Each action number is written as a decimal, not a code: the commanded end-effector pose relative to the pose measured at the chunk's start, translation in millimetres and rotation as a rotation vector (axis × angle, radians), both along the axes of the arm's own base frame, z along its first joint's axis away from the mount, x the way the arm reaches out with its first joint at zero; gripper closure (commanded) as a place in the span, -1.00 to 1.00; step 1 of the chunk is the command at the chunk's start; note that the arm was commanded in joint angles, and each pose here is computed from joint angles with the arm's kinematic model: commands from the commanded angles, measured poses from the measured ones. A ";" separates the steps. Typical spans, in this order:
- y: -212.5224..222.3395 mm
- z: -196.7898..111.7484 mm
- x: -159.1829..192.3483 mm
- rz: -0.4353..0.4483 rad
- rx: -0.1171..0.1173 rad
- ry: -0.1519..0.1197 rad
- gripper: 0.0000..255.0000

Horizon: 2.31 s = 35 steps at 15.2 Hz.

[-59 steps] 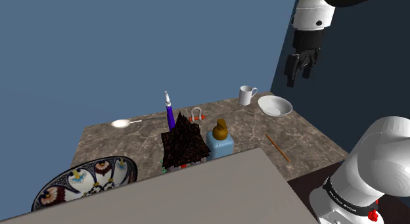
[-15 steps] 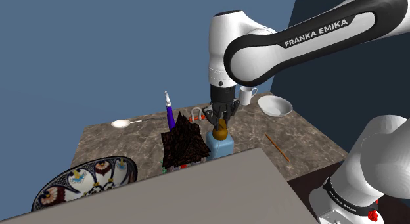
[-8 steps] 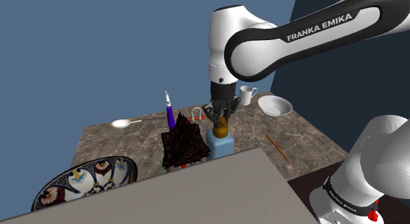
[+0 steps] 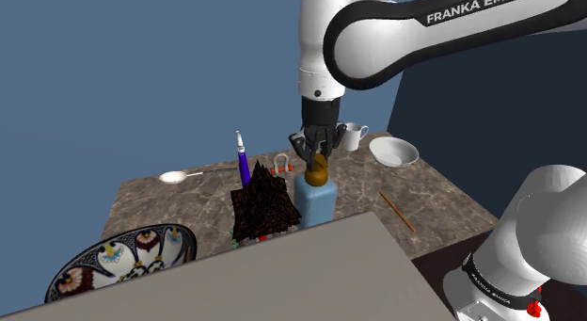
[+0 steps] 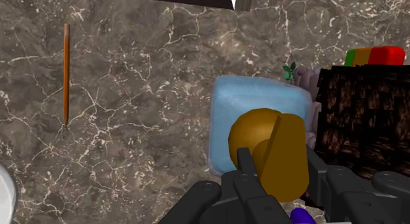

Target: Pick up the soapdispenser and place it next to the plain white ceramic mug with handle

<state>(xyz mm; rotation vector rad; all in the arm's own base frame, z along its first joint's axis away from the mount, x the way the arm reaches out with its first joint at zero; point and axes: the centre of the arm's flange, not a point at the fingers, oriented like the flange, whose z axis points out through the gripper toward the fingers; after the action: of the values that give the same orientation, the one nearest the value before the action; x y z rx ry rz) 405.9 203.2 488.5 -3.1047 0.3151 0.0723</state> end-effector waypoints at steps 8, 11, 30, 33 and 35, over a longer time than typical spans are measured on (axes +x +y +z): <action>-0.5 48.3 0.2 0.000 0.000 0.000 1.00; -0.5 64.1 0.2 0.000 0.000 0.000 1.00; -0.5 164.4 0.2 0.000 0.000 0.000 1.00; -0.5 180.3 0.2 0.000 0.000 0.000 1.00; -0.5 190.8 0.2 0.000 0.000 0.000 1.00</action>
<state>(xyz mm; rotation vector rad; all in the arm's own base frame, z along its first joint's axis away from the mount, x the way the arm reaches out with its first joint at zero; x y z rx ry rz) 405.0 201.9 674.1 -3.1046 0.3150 0.0723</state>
